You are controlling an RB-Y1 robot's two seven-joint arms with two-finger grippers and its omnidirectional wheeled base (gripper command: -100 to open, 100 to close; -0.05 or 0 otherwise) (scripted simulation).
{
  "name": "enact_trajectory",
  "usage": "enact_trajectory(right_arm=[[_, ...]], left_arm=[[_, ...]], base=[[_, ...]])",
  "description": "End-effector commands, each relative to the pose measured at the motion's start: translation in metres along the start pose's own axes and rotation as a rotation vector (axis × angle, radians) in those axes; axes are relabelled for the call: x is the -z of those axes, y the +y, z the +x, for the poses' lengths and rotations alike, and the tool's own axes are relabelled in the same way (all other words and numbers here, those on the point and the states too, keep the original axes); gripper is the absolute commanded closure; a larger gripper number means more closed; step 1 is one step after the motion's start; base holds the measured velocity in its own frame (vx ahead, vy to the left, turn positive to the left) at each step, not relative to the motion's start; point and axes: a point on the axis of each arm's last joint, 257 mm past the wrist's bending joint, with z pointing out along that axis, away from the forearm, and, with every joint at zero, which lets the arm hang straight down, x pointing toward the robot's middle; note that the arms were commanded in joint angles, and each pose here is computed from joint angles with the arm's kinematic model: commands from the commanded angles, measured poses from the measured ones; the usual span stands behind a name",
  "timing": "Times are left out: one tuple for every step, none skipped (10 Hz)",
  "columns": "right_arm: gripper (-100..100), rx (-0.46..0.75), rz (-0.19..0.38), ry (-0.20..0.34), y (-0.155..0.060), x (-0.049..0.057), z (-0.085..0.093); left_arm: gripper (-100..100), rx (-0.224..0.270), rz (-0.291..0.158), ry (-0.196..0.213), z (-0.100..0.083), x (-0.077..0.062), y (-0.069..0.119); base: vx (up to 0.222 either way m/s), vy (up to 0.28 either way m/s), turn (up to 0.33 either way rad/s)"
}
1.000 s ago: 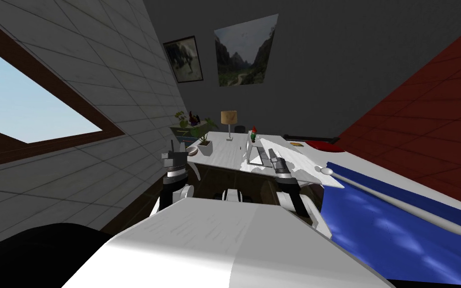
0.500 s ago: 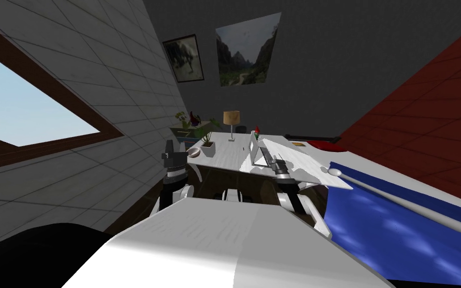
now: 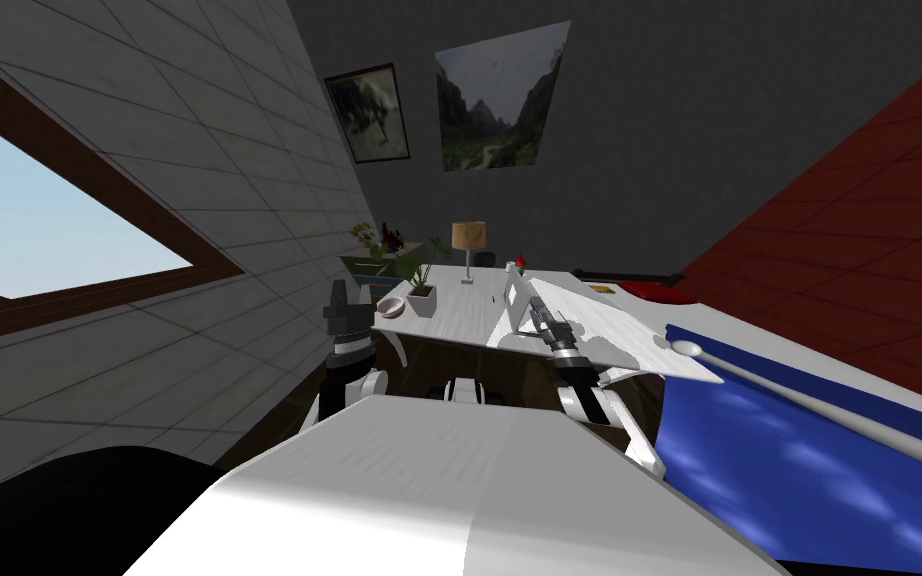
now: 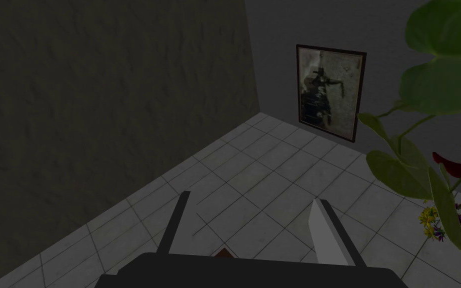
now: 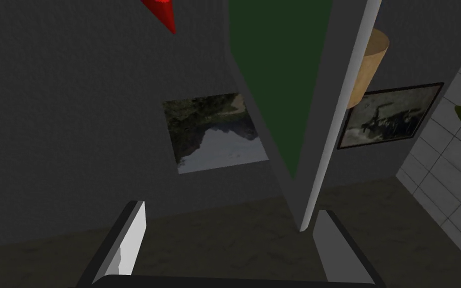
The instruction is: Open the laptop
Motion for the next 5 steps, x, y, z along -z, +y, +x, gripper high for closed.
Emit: enact_trajectory(right_arm=[[-100,0.169,0.017,0.076,-0.018,0.004,0.026],[-100,0.235,0.021,0.106,-0.026,0.006,0.035],[-100,0.244,0.021,0.106,-0.026,0.006,0.035],[-100,0.311,0.023,0.136,-0.034,0.008,0.044],[-100,0.377,0.025,0.165,-0.042,0.011,0.052]], left_arm=[[0,0.0,0.0,0.0,0.0,0.0,0.0],[0,0.0,0.0,0.0,0.0,0.0,0.0],[0,0.0,0.0,0.0,0.0,0.0,0.0],[0,0.0,0.0,0.0,0.0,0.0,0.0],[0,0.0,0.0,0.0,0.0,0.0,0.0]], base=[[0.05,0.131,-0.028],[0.045,0.154,-0.031],[0.011,0.102,-0.016],[0.006,0.073,-0.021],[0.025,0.109,-0.024]])
